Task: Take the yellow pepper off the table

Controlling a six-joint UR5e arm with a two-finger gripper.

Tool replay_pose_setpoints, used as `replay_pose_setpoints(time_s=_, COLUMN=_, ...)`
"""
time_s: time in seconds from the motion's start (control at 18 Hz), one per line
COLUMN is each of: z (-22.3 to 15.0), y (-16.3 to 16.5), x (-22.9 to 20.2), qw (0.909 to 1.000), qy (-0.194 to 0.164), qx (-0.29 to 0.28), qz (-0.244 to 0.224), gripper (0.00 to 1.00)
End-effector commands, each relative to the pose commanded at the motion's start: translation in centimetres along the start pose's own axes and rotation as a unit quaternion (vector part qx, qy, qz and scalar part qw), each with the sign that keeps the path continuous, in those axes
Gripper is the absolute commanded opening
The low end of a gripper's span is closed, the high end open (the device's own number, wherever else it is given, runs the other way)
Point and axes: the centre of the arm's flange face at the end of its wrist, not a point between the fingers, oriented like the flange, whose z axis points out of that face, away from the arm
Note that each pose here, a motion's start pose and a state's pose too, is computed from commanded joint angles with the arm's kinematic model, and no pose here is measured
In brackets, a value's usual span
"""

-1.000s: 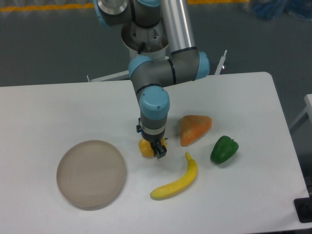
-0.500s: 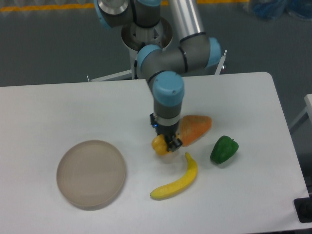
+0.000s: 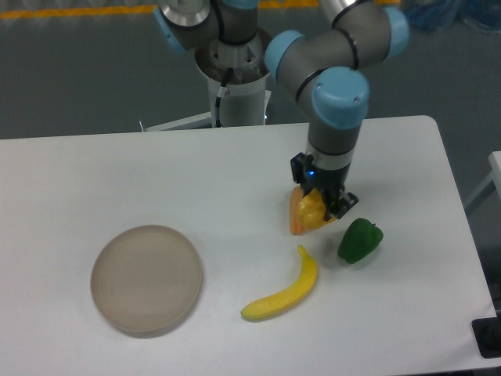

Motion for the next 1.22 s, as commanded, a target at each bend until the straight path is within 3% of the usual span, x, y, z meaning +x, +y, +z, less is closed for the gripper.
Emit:
replay_pose_setpoints(time_s=0.33, z=0.2, y=3.0, x=-1.3, qw=0.9983, qy=0.003, qx=-0.002, qz=0.059, gripper=0.18)
replay_pose_setpoints(time_s=1.22, z=1.8, y=2.3, x=-1.5, qw=0.9975, qy=0.008, qx=-0.003, qz=0.07, gripper=0.19)
